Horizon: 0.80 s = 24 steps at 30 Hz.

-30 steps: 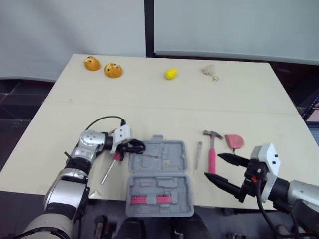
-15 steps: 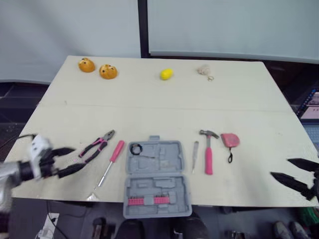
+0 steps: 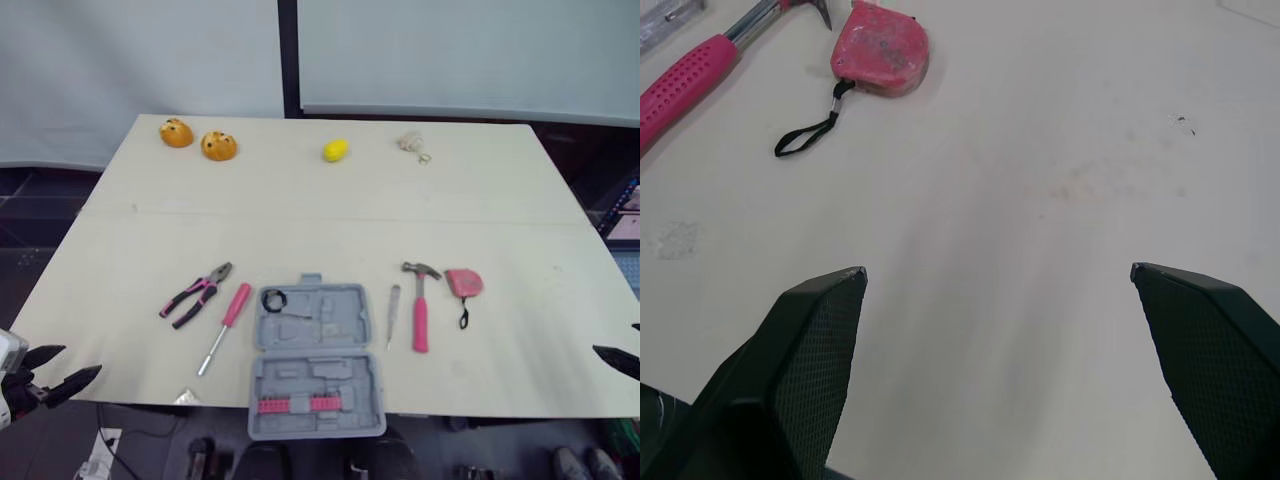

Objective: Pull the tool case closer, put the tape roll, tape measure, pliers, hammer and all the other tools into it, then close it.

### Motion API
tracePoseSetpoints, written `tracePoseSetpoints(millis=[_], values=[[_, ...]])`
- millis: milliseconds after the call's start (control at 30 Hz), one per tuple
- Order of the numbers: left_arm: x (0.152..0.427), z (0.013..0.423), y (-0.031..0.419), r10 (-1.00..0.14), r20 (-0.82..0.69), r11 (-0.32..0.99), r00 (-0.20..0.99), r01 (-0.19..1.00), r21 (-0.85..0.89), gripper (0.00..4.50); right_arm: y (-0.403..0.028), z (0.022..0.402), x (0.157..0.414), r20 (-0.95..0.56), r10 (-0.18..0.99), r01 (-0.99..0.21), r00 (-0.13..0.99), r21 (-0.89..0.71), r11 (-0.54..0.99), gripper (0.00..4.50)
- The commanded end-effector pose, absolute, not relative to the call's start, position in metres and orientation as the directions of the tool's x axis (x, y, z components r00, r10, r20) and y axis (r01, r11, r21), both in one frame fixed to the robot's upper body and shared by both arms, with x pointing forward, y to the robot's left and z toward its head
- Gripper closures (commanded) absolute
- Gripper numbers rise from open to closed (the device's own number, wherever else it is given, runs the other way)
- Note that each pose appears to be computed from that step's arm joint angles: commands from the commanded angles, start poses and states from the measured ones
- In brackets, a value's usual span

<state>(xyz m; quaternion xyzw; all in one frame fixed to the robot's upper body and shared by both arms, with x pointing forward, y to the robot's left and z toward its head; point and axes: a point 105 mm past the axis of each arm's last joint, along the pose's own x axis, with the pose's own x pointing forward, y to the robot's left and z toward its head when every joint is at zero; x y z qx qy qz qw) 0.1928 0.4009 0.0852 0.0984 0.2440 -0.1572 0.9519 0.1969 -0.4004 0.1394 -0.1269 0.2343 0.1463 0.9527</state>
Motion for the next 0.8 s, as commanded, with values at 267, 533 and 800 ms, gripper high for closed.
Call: tracePoseSetpoints(millis=[267, 533, 800], values=[[0.251, 0.134, 0.283, -0.668, -0.374, 0.658, 0.643, 0.745, 0.106, 0.02, -0.325, 0.119, 0.215, -0.297, 0.276, -0.322, 0.914, -0.118, 0.939, 0.00], [0.268, 0.158, 0.170, -0.928, -0.264, 0.257, 0.263, 0.965, 0.060, 0.02, -0.262, 0.108, 0.243, -0.232, 0.188, -0.203, 0.954, -0.039, 0.978, 0.00], [0.270, 0.184, 0.121, -0.975, -0.215, 0.020, 0.053, 0.988, 0.155, 0.02, -0.232, 0.108, 0.286, -0.237, 0.116, -0.127, 0.965, -0.033, 0.991, 0.00]])
